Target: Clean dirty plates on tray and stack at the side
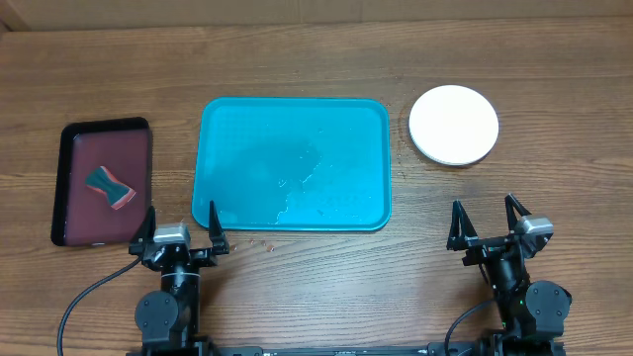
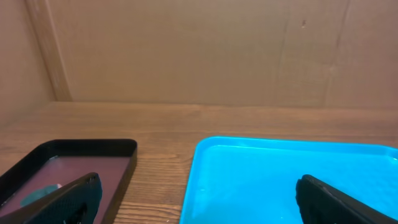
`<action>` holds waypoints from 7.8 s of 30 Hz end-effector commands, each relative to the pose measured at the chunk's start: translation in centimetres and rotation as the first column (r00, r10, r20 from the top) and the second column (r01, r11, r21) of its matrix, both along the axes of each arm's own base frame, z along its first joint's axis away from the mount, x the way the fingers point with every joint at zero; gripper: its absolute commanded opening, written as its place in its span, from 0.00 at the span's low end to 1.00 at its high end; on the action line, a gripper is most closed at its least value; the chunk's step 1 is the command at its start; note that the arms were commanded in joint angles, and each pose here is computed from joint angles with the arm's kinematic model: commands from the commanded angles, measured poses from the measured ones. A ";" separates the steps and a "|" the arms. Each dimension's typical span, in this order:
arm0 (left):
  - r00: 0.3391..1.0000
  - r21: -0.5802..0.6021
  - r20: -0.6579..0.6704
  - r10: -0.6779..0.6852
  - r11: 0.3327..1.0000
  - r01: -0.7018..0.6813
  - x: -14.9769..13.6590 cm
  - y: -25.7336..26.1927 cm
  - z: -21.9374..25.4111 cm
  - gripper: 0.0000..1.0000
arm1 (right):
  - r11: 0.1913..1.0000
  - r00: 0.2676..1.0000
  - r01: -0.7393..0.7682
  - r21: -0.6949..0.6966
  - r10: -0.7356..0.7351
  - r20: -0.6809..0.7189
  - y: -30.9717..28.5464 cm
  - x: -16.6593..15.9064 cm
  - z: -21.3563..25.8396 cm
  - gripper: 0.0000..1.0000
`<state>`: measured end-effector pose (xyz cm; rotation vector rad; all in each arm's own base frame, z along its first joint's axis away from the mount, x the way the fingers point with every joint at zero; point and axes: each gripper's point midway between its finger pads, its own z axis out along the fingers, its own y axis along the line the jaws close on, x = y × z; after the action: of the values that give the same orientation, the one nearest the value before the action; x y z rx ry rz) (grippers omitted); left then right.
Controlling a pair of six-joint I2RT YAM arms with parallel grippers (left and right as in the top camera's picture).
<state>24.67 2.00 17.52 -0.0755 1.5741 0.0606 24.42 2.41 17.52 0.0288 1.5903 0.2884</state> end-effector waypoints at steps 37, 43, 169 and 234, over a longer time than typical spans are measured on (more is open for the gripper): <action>0.997 -0.022 -0.071 0.021 0.999 -0.022 -0.2 0.6 -1.9 1.00 | 1.000 1.000 0.011 -0.003 -0.011 0.008 -0.2 0.0 -0.1 1.00; 0.997 -0.022 -0.071 0.021 0.999 -0.022 -0.2 0.6 -1.9 1.00 | 1.000 1.000 0.011 -0.003 -0.011 0.008 -0.2 0.0 -0.1 1.00; 0.997 -0.022 -0.071 0.021 0.999 -0.022 -0.2 0.6 -1.9 1.00 | 0.990 0.999 0.032 -0.136 -0.028 0.026 -0.5 0.1 -0.2 1.00; 0.997 -0.022 -0.071 0.021 0.999 -0.022 -0.2 0.6 -1.9 1.00 | 0.990 0.999 0.032 -0.136 -0.028 0.026 -0.5 0.1 -0.2 1.00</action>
<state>24.49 2.69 15.50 -0.1096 1.6529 0.0728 24.49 1.92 17.50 -0.0516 1.5859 0.1641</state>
